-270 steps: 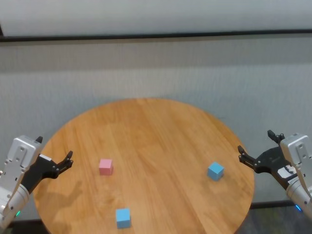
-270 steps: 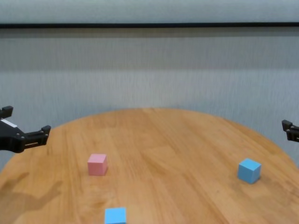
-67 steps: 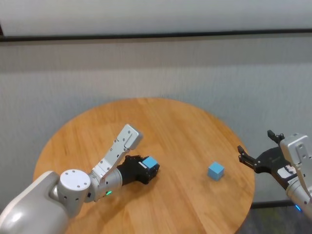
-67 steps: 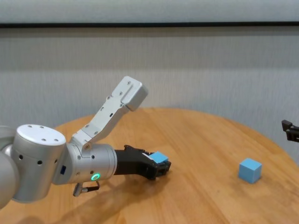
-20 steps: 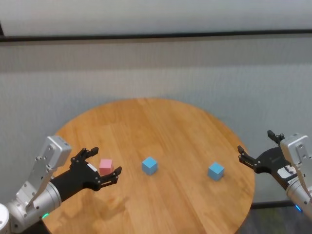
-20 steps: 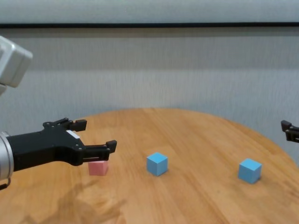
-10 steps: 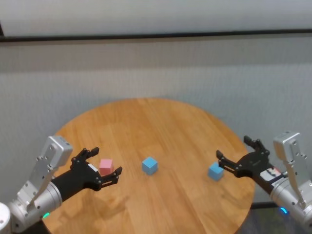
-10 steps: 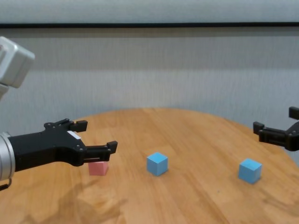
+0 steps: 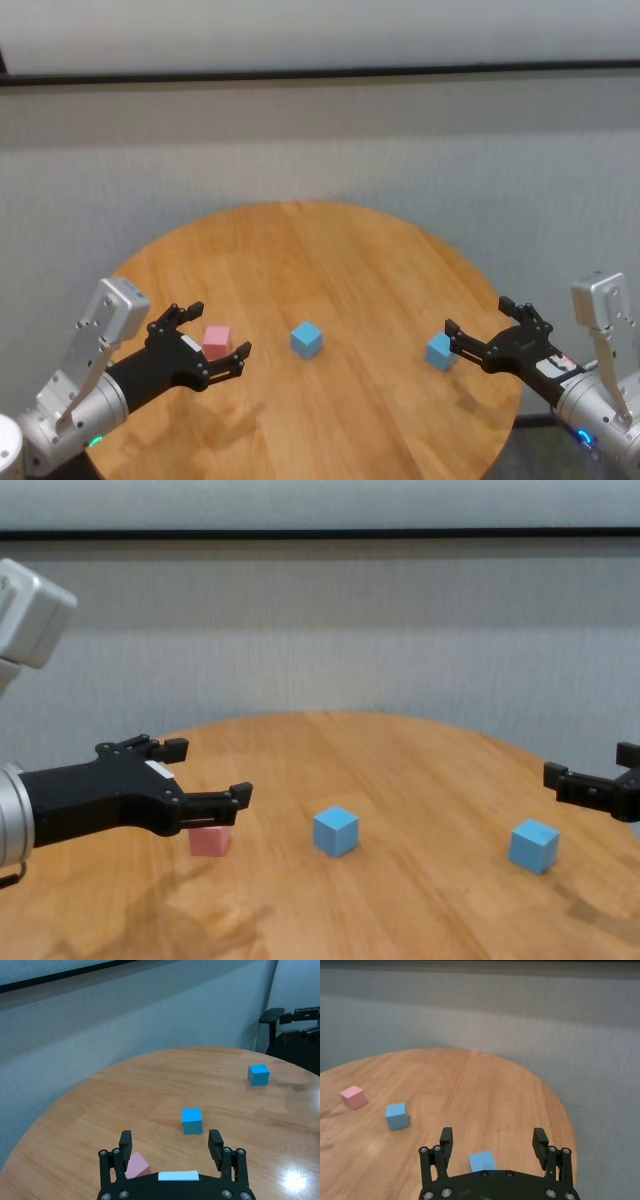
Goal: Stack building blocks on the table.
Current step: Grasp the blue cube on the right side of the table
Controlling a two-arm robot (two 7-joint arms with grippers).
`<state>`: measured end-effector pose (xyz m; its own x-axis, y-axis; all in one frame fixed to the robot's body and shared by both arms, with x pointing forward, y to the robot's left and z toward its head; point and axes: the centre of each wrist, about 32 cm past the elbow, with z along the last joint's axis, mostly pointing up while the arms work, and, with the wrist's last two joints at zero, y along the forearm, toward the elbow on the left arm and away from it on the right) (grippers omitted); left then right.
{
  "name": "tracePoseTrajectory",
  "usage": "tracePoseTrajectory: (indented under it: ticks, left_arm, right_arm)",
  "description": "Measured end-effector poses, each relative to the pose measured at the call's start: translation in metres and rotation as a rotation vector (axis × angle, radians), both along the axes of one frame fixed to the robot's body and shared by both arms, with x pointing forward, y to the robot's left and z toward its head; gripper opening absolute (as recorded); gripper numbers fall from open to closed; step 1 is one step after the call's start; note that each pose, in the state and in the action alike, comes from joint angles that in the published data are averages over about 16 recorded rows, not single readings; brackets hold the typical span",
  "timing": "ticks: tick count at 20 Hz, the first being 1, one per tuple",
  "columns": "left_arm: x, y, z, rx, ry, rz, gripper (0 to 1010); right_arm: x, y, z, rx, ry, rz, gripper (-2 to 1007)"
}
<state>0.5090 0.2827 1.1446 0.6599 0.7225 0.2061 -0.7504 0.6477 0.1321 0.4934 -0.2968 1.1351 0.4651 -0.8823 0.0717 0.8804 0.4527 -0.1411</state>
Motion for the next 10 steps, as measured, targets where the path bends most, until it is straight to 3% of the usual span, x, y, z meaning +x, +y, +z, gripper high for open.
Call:
tracePoseTrajectory:
  ticks: [10]
  left_arm:
    - [0.0002,-0.0003,-0.0001,0.001,0.001,0.000,1002]
  right_arm:
    - [0.0054,-0.0051,-0.0041,0.003,0.059,0.039,1005]
